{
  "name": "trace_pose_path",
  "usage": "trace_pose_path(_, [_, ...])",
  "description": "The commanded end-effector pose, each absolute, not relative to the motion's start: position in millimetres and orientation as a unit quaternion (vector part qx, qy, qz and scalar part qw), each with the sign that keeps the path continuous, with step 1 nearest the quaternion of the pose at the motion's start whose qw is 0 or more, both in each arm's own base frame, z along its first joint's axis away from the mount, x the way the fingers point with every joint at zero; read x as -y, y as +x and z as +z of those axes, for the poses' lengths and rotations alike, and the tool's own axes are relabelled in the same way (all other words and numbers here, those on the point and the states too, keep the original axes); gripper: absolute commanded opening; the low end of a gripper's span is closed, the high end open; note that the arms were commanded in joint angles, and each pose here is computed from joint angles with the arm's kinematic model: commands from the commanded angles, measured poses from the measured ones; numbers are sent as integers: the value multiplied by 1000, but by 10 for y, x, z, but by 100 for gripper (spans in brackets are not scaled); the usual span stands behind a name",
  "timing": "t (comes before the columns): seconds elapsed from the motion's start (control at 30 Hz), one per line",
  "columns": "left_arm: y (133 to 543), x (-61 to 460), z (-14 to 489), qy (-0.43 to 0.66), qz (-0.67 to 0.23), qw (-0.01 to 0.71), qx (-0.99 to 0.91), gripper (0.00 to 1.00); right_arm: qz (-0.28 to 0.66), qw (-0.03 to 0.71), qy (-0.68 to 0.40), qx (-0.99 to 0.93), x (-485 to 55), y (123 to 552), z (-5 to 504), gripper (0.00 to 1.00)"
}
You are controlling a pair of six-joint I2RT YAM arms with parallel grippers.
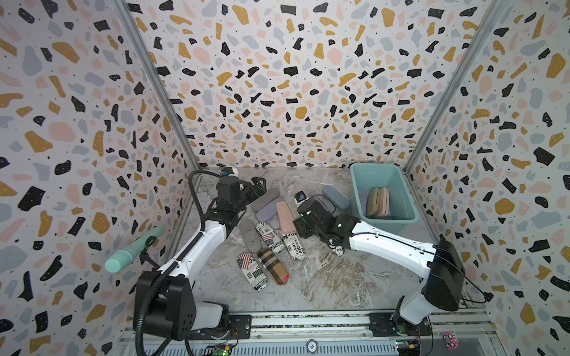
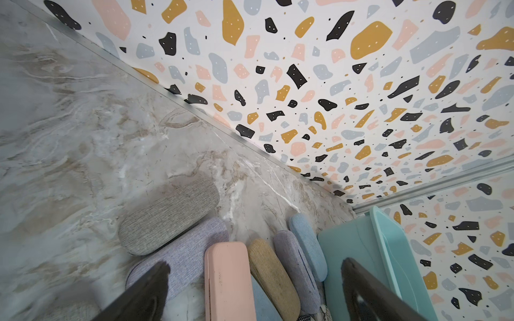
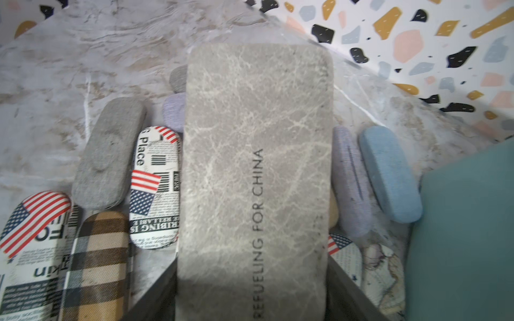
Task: Put the glasses cases into the storage boxes
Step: Pick up the glasses case, then place the glasses case in the storage box.
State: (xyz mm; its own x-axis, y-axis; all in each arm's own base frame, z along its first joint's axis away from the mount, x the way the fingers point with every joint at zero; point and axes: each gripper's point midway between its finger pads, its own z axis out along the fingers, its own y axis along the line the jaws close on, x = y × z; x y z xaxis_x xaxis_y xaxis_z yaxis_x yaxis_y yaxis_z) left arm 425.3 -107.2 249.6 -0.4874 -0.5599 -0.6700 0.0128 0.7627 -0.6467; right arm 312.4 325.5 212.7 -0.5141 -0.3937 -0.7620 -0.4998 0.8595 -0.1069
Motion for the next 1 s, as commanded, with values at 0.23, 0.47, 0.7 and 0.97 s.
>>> trace_pose_path(0.23, [4169, 1653, 2536, -94, -387, 453, -797, 96, 10, 495, -149, -856, -2184, 3740, 2815, 66])
trace_pose_path(0.47, [4068, 1950, 2546, -51, -406, 436, -802, 96, -22, 504, -78, -860, -1347, 4109, 2889, 66])
trace_pose_path(0.7, [4051, 1986, 2563, -45, -411, 434, -800, 95, -17, 498, -31, -866, -623, 4329, 2854, 66])
trace_pose_path(0.97, [4038, 1974, 2587, -48, -411, 438, -798, 95, -73, 445, 16, -893, 3, 4592, 2246, 66])
